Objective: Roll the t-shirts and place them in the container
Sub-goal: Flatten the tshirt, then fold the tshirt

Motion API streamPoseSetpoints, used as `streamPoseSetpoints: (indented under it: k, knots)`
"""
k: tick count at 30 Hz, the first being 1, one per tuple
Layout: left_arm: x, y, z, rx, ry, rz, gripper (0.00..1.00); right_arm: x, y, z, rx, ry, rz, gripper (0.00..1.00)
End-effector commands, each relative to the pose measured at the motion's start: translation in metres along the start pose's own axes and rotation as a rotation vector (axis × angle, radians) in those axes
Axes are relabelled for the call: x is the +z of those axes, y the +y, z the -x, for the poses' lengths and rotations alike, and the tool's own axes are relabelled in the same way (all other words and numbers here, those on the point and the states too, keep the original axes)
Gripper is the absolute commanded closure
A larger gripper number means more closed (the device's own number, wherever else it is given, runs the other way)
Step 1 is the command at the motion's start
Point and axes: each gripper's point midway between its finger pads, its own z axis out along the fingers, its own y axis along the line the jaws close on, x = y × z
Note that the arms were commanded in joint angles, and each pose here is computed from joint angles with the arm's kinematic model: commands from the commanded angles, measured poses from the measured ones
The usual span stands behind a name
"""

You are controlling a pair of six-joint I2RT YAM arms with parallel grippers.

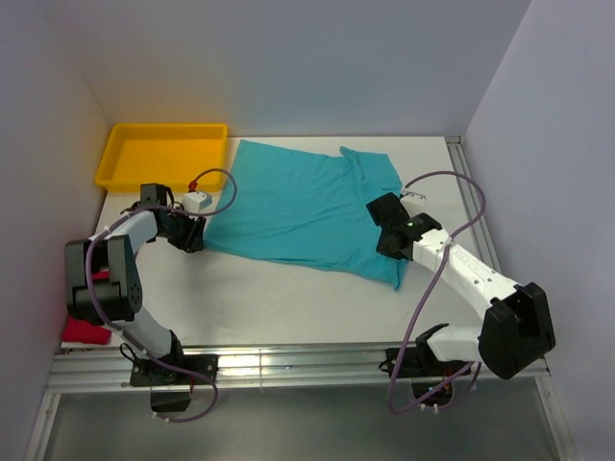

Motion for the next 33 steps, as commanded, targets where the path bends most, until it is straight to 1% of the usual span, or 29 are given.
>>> streamPoseSetpoints:
  k: [1, 10, 18, 22, 24, 25, 26, 27, 28, 31, 33]
  knots:
    - [0.004, 0.004, 0.018, -0.014, -0.047, -0.016, 0.55, -0.007, -0.001, 0.015, 0.022, -0.050, 0.020, 1.00]
    - [0.010, 0.010, 0.021, -0.046, -0.068, 0.009, 0.56, -0.006, -0.004, 0.017, 0.026, -0.053, 0.022, 1.00]
    - [0.016, 0.006, 0.017, -0.063, -0.052, -0.025, 0.60, -0.006, -0.009, 0.021, 0.030, -0.063, 0.020, 1.00]
    - [0.019, 0.004, 0.019, -0.061, -0.053, -0.027, 0.64, -0.005, -0.011, 0.022, 0.038, -0.064, 0.022, 1.00]
    - [0.019, 0.002, 0.019, -0.068, -0.052, -0.036, 0.69, -0.005, -0.013, 0.021, 0.036, -0.063, 0.019, 1.00]
    - [0.019, 0.001, 0.020, -0.068, -0.054, -0.042, 0.75, -0.005, -0.013, 0.021, 0.038, -0.063, 0.018, 1.00]
    - [0.019, 0.000, 0.020, -0.069, -0.050, -0.048, 0.79, -0.005, -0.013, 0.021, 0.037, -0.064, 0.019, 1.00]
    - [0.019, 0.000, 0.019, -0.069, -0.048, -0.050, 0.81, -0.006, -0.014, 0.022, 0.041, -0.067, 0.020, 1.00]
    - [0.019, -0.001, 0.020, -0.067, -0.049, -0.051, 0.87, -0.006, -0.014, 0.023, 0.041, -0.069, 0.022, 1.00]
    - [0.016, -0.002, 0.019, -0.059, -0.044, -0.052, 0.95, -0.010, -0.015, 0.025, 0.042, -0.077, 0.027, 1.00]
    - [0.013, -0.002, 0.020, -0.049, -0.041, -0.046, 0.99, -0.013, -0.015, 0.027, 0.042, -0.083, 0.032, 1.00]
